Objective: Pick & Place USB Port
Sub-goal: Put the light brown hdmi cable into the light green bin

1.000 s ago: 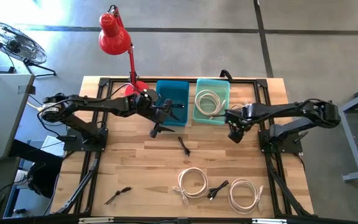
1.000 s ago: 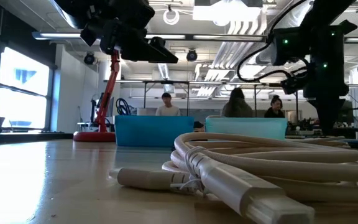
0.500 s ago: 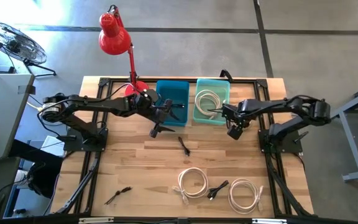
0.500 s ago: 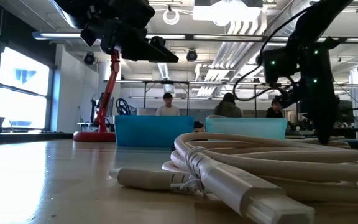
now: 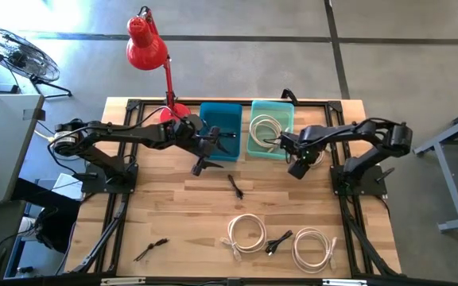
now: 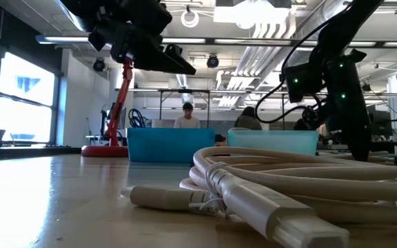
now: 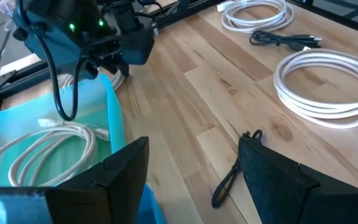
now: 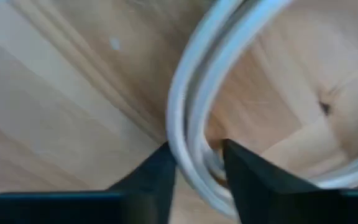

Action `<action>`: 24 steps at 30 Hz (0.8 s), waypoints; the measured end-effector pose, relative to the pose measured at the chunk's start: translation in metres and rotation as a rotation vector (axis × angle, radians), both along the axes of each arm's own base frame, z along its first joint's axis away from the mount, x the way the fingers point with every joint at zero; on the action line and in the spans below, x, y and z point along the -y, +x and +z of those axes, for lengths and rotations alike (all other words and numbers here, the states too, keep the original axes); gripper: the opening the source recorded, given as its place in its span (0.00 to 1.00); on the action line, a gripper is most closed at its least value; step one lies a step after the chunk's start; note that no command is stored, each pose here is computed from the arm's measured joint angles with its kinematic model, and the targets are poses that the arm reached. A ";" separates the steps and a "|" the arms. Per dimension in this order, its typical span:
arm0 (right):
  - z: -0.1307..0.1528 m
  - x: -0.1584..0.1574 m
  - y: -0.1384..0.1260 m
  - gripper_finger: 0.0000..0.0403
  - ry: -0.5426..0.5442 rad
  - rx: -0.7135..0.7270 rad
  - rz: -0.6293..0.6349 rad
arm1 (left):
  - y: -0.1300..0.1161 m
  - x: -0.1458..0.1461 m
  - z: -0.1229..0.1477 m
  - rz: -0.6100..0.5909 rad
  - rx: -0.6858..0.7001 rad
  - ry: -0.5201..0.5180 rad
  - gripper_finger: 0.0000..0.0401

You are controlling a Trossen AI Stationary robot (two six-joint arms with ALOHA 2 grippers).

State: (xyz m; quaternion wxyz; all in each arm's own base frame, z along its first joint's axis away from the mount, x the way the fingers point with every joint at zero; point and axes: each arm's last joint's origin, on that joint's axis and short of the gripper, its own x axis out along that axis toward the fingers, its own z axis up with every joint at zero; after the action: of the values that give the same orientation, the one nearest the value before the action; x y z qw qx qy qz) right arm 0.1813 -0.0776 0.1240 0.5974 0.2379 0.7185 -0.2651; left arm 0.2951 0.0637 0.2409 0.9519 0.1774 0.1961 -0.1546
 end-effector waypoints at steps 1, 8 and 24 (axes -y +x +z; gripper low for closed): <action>0.001 0.000 0.000 0.20 0.002 0.004 0.000 | 0.000 0.000 0.000 0.000 -0.003 -0.001 0.61; 0.003 -0.005 0.001 0.07 -0.031 -0.001 0.019 | -0.001 0.000 -0.001 0.001 -0.013 -0.004 0.61; 0.036 -0.041 0.019 0.02 -0.178 -0.135 0.068 | -0.003 0.001 -0.006 0.004 -0.072 -0.020 0.61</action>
State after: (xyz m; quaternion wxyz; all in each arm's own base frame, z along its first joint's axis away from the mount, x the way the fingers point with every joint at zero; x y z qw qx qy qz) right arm 0.2008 -0.0363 0.1598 0.5752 0.1409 0.7383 -0.3230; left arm 0.2917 0.0629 0.2349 0.9463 0.1616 0.2292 -0.1608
